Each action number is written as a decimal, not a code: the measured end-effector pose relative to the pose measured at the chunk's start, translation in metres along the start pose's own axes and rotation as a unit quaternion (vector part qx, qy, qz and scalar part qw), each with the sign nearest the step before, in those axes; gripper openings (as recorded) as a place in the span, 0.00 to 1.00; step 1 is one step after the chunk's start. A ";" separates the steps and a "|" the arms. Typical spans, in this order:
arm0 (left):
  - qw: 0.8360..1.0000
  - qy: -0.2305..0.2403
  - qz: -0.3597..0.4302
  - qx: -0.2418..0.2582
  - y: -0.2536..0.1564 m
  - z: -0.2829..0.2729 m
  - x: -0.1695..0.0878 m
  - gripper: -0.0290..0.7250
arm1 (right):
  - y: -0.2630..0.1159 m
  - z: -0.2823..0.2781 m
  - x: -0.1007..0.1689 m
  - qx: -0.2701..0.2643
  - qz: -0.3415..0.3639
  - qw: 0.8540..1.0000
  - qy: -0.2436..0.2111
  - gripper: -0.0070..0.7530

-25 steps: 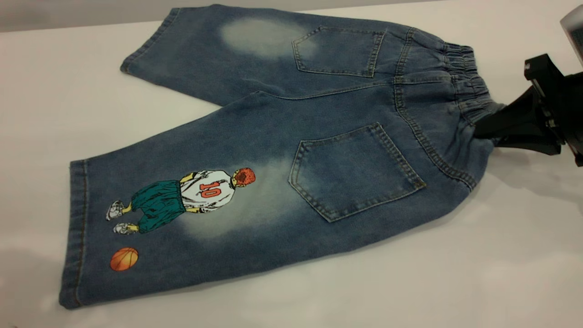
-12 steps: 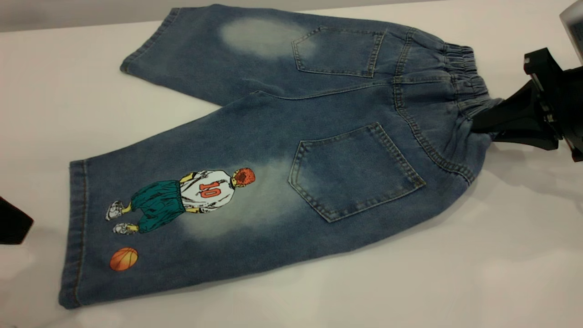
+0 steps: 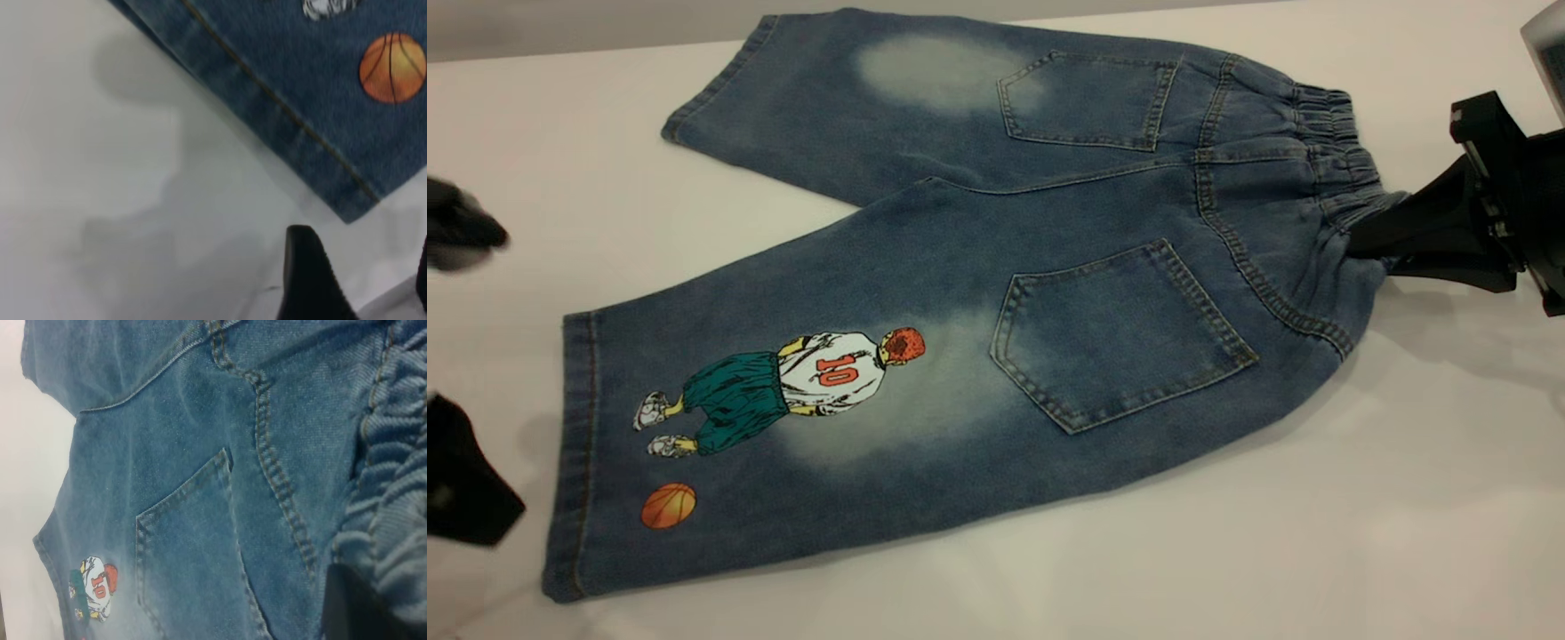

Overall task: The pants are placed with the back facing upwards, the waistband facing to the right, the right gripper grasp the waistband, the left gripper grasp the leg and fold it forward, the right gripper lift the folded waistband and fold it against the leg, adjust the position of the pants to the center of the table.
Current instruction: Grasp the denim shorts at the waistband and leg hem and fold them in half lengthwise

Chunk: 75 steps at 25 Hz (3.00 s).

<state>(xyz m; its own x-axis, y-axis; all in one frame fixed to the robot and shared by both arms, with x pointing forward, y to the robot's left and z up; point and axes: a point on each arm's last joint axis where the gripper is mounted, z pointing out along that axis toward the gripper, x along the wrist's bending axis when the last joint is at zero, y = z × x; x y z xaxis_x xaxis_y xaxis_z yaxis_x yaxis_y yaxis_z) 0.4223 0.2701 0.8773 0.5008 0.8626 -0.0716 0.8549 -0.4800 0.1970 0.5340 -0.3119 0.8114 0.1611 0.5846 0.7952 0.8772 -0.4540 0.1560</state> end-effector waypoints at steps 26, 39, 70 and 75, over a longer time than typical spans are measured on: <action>0.999 0.018 0.043 0.010 0.021 0.032 -0.006 0.52 | 0.000 0.000 0.000 0.000 0.000 1.000 0.003 0.07; 0.994 0.003 0.103 0.041 0.030 0.055 -0.025 0.52 | 0.000 0.000 0.000 0.000 -0.001 1.000 0.003 0.07; 0.992 -0.008 0.094 0.082 0.020 0.073 -0.024 0.47 | 0.000 0.000 0.002 0.000 -0.001 1.000 0.012 0.08; 0.992 -0.001 0.100 0.076 0.021 0.075 -0.023 0.15 | 0.000 0.000 0.002 0.000 -0.001 1.000 0.014 0.08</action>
<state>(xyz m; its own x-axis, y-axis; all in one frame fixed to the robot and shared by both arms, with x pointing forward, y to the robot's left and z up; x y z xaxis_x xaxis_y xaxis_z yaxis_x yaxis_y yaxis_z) 0.4390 0.2284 0.8100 0.6619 0.7481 -0.0473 0.7495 -0.6595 0.0568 0.5344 -0.3104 0.8134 0.1475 0.5668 0.8105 0.8776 -0.4530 0.1571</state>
